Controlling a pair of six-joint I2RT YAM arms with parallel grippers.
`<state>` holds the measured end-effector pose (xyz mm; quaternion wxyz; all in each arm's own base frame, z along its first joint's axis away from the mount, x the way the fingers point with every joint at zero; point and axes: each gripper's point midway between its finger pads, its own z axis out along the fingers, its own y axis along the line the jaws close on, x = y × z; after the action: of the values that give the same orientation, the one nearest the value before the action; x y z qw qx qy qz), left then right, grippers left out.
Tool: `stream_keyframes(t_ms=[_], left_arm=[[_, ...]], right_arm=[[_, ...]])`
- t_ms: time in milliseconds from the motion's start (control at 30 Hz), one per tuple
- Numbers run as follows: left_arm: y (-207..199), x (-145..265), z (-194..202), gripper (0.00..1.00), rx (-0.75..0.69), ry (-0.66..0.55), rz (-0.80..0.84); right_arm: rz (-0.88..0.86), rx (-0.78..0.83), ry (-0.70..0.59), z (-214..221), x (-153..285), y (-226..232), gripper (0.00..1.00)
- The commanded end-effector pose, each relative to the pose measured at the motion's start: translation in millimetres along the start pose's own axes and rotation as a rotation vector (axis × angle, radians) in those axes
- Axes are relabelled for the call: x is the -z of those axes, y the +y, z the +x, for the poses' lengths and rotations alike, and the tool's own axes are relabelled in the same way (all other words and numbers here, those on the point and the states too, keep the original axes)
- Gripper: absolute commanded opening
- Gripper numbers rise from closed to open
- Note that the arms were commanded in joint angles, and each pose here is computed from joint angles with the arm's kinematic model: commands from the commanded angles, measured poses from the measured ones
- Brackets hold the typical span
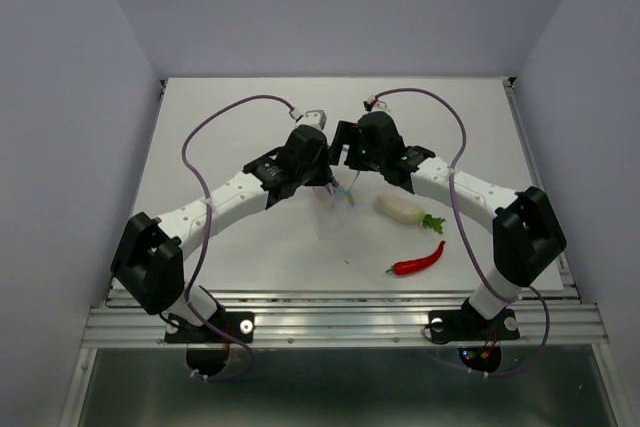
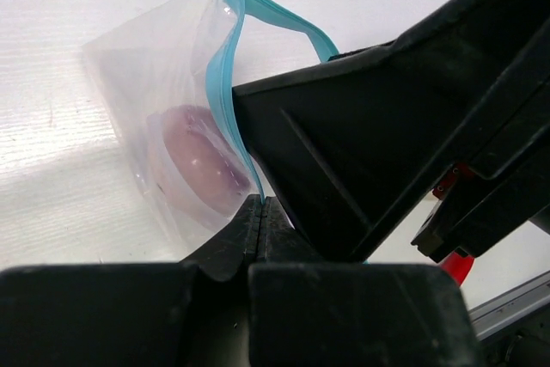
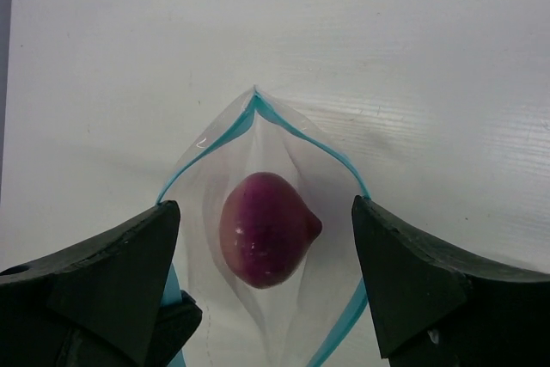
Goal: Place the food in the zip-top bag and seal the zipper
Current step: Place the food into the zip-top bag, then pick up the food from the basket with the right arm
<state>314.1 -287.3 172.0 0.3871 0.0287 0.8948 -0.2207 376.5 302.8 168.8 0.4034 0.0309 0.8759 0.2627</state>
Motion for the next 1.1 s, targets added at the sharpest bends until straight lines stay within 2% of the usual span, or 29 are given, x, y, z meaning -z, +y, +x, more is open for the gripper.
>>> stream_keyframes(t_ms=[0,133,300,333,433,467,600,800,933,1067], left_arm=[[-15.5,6.7,-20.0,0.00,0.022,-0.076,0.051],[-11.3,4.1,-17.8,0.00,0.021,-0.072,0.033],[-2.4,4.2,-13.8,0.00,-0.010,-0.061,0.007],[0.4,5.1,-15.0,0.00,-0.016,-0.065,-0.005],[11.3,8.9,-15.3,0.00,-0.034,-0.076,-0.045],[13.2,9.3,-13.9,0.00,-0.031,-0.076,-0.051],[14.8,11.9,-12.2,0.00,-0.058,-0.084,-0.039],[10.6,12.6,-11.8,0.00,-0.073,-0.073,-0.018],[8.3,9.9,-8.4,0.00,-0.070,-0.066,0.000],[8.0,8.9,-6.9,0.00,-0.076,-0.059,0.002]], right_arm=[[-0.124,0.031,-0.042,-20.6,20.3,32.2,0.88],[-0.084,0.075,-0.066,-26.2,41.1,21.7,1.00],[0.013,0.273,-0.087,-22.0,80.9,-15.4,1.00],[0.028,0.293,-0.137,-32.5,99.1,-22.7,1.00],[0.126,0.447,-0.137,-20.7,115.3,-63.8,1.00],[0.128,0.524,-0.128,-17.1,119.9,-72.5,1.00],[0.013,0.757,0.046,36.2,124.2,-89.3,1.00],[0.143,0.907,0.122,34.7,110.4,-123.7,1.00],[0.061,0.886,0.167,44.6,102.7,-120.2,1.00],[0.104,0.873,0.197,47.0,97.0,-134.4,1.00]])
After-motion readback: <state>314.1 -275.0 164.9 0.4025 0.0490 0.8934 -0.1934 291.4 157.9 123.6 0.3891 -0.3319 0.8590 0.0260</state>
